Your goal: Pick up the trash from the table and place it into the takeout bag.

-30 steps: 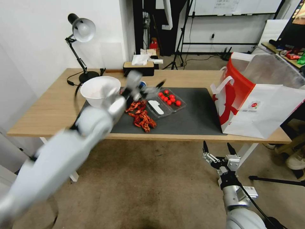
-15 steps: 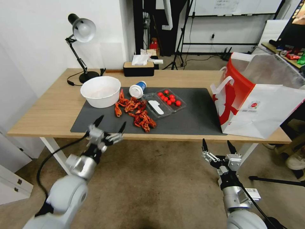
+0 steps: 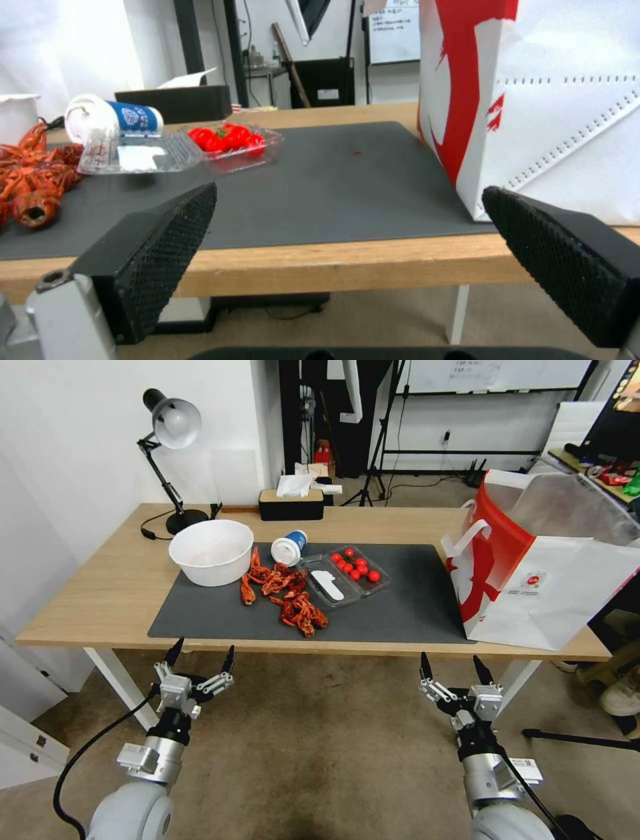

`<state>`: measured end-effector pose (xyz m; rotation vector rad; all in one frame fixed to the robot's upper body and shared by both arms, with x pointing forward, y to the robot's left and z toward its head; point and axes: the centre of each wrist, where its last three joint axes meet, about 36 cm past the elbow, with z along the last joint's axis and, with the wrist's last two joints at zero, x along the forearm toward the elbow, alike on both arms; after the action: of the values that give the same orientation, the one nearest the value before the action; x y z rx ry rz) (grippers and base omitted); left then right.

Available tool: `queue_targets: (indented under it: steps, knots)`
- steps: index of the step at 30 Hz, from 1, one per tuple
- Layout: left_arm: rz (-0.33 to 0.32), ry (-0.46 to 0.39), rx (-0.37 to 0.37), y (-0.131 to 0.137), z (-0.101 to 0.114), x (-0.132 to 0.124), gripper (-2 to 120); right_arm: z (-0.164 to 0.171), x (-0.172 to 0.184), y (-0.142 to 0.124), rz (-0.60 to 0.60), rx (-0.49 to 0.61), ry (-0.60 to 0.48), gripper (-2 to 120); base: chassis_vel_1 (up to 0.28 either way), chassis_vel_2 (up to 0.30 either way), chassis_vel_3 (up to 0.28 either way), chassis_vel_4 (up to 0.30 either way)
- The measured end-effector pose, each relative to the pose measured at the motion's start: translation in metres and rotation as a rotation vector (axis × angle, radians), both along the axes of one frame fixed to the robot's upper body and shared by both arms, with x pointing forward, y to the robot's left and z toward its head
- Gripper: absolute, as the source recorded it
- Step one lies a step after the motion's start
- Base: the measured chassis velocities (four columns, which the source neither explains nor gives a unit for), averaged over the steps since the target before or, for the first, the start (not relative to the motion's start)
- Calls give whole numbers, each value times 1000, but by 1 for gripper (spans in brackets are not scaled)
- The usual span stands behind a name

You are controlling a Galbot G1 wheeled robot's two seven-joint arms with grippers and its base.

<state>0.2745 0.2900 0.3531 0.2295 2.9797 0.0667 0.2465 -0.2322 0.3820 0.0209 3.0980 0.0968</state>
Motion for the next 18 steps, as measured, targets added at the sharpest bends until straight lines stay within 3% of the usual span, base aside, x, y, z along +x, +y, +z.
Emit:
queue_targets:
  steps: [13,18]
  knots:
    - [-15,8,-30,-3,-5,-2,100,2,-3,1,-1,-1,-1,100,0,0,0,0]
    - [-67,2,-25,2,9,20,100,3,-4,2,-1,-7,-1,100,0,0,0,0]
